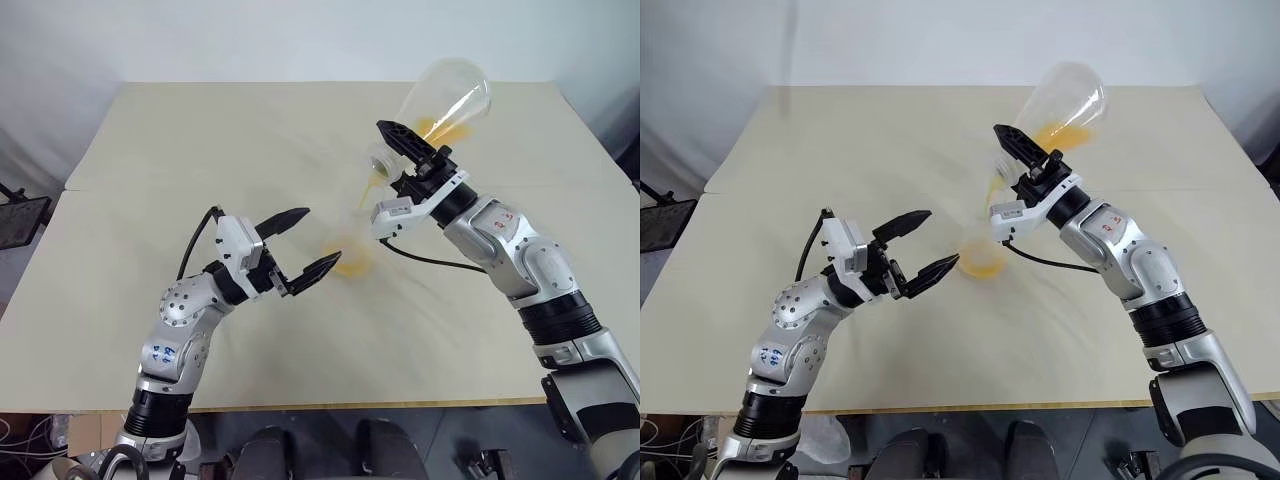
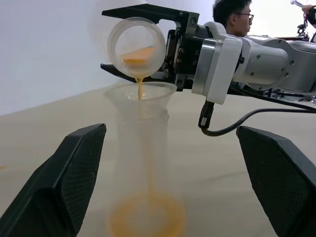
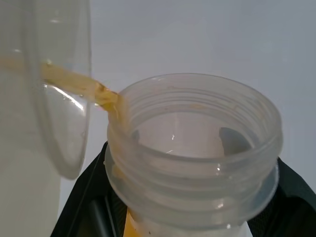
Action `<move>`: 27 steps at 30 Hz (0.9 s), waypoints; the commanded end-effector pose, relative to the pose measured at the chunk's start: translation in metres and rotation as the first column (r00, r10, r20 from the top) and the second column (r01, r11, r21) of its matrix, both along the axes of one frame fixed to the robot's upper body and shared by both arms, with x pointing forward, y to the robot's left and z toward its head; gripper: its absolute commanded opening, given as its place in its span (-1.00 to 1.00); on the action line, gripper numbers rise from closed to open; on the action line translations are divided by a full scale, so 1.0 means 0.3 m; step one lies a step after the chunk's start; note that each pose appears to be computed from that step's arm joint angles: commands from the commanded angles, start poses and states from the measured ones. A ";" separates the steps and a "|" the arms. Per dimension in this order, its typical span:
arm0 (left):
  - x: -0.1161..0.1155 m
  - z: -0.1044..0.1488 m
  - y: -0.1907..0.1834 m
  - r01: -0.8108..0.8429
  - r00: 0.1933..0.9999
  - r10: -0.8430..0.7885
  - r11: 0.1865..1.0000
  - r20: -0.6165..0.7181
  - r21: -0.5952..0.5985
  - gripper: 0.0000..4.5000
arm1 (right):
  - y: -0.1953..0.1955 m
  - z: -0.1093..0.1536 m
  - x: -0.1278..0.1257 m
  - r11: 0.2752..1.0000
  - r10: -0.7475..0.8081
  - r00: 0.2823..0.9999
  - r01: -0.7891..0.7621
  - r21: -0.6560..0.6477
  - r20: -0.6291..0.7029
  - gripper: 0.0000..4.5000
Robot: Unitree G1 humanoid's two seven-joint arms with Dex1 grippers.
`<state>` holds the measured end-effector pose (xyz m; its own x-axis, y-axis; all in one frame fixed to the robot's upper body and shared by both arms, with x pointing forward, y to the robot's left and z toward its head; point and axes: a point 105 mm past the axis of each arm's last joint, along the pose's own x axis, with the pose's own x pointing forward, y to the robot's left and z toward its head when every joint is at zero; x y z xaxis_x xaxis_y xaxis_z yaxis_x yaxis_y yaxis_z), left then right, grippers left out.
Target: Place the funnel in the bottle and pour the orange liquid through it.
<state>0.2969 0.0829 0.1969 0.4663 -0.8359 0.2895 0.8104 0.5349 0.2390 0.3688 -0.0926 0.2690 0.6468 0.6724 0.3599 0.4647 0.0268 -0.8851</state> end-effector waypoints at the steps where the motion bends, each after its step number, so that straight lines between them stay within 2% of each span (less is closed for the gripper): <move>1: -0.003 0.030 -0.002 -0.005 0.999 0.006 1.000 0.050 -0.007 1.00 | 0.010 0.069 -0.027 0.999 0.028 0.996 -0.030 0.015 0.082 0.10; 27: -0.016 0.026 0.013 -0.014 0.999 0.014 1.000 0.043 -0.014 1.00 | 0.011 0.079 -0.027 1.000 0.031 0.991 -0.031 -0.006 0.129 0.10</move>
<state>0.2991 0.0865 0.1934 0.4840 -0.8260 0.2888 0.8026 0.5506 0.2294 0.3662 -0.0894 0.2742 0.6137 0.6893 0.3850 0.5198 0.0142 -0.8542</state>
